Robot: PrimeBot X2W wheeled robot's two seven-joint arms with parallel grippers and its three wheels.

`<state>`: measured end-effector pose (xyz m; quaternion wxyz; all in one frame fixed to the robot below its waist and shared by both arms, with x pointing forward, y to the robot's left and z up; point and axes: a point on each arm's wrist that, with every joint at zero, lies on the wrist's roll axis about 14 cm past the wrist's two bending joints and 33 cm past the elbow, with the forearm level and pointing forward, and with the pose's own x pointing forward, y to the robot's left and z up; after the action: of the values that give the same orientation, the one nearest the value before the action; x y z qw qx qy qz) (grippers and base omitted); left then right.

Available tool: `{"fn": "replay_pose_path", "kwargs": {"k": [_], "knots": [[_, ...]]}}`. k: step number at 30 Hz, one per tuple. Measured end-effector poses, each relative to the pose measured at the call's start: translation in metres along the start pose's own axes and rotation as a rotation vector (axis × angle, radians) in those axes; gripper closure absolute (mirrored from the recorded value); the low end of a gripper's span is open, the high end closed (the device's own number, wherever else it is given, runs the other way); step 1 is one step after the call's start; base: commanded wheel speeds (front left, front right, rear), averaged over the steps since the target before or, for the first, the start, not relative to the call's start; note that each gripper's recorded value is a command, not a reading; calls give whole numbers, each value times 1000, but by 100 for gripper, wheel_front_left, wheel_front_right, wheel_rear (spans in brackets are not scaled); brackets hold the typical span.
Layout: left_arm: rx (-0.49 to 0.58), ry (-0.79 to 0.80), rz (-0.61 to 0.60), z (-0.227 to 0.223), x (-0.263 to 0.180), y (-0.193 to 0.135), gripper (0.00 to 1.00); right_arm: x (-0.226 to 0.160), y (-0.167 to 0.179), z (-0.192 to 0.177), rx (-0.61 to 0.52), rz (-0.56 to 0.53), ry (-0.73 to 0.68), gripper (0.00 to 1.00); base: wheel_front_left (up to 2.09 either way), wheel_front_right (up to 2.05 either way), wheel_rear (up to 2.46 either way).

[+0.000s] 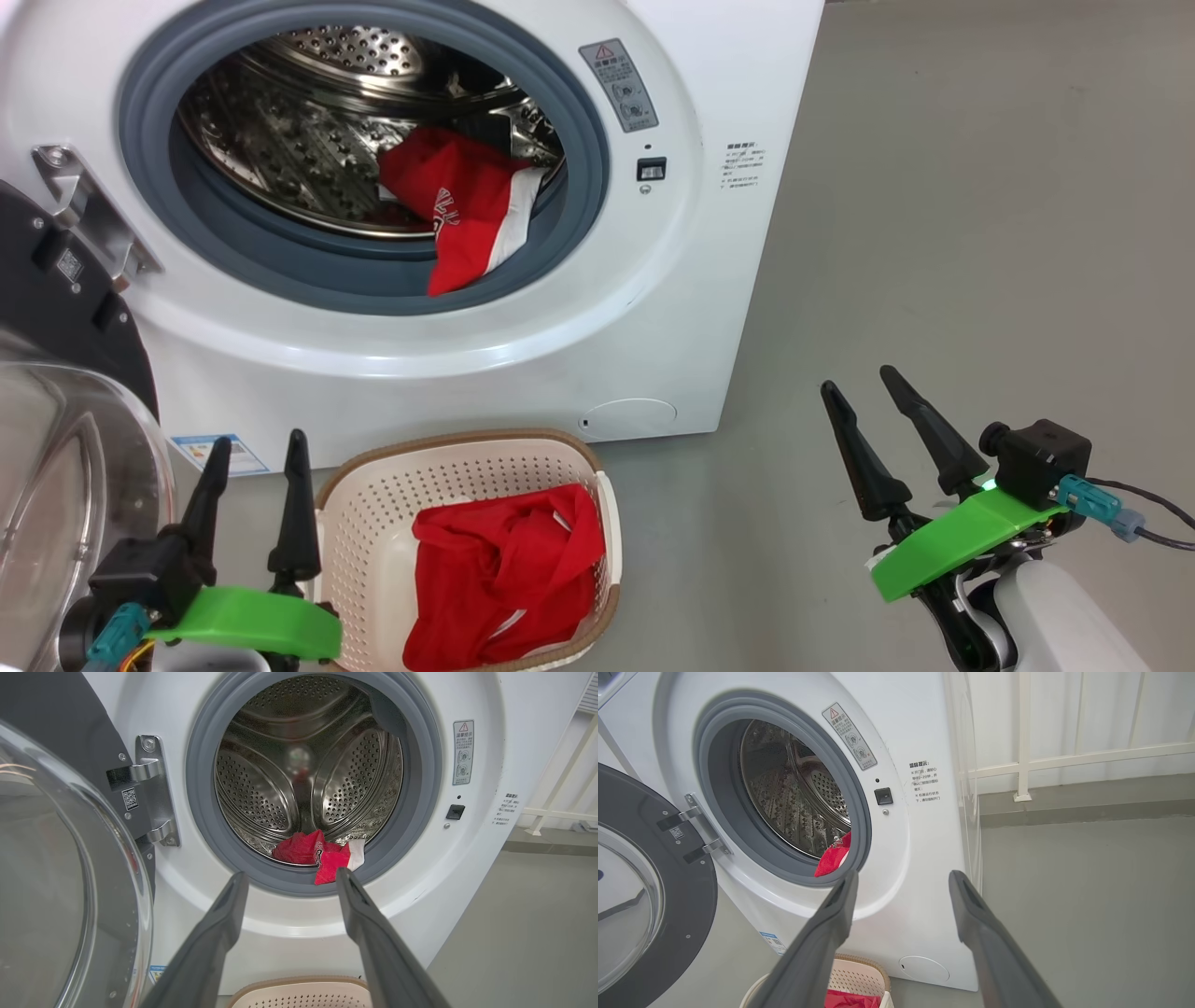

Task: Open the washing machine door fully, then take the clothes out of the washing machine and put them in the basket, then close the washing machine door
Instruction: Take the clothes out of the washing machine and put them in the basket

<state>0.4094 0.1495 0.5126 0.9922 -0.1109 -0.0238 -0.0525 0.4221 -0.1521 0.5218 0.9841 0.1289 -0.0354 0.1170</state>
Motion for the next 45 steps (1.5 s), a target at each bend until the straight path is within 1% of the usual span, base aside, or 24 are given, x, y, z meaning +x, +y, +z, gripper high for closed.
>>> {"fn": "replay_pose_path", "kwargs": {"k": [16, 24, 32, 34, 35, 39, 42, 44, 45], "knots": [[-10, 3, -4, -2, 2, -3, 0, 0, -2, -4, 2, -5, 11, 0, 0, 0, 0], [-39, 46, -13, -10, 8, -5, 0, 1, -5, -8, 3, -12, 19, 0, 0, 0, 0], [-53, 65, -78, -13, 50, -16, 0, 1, -15, -17, 8, -37, 41, 0, 0, 0, 0], [-90, 81, -86, -16, 63, -20, 0, 1, -19, -19, 9, -46, 45, 0, 0, 0, 0], [-90, 81, -86, -16, 63, -20, 0, 1, -19, -19, 9, -46, 45, 0, 0, 0, 0], [-104, 106, -108, -22, 88, -26, 0, 5, -25, -21, 8, -61, 46, 0, 0, 0, 0], [-97, 117, -128, -24, 107, -31, 0, 9, -29, -19, 7, -69, 39, 0, 0, 0, 0], [-46, 125, -148, -26, 120, -35, 0, 10, -33, -20, 5, -78, 40, 0, 0, 0, 0], [-44, 125, -150, -26, 127, -36, 0, 10, -35, -21, 5, -84, 43, 0, 0, 0, 0]]}}
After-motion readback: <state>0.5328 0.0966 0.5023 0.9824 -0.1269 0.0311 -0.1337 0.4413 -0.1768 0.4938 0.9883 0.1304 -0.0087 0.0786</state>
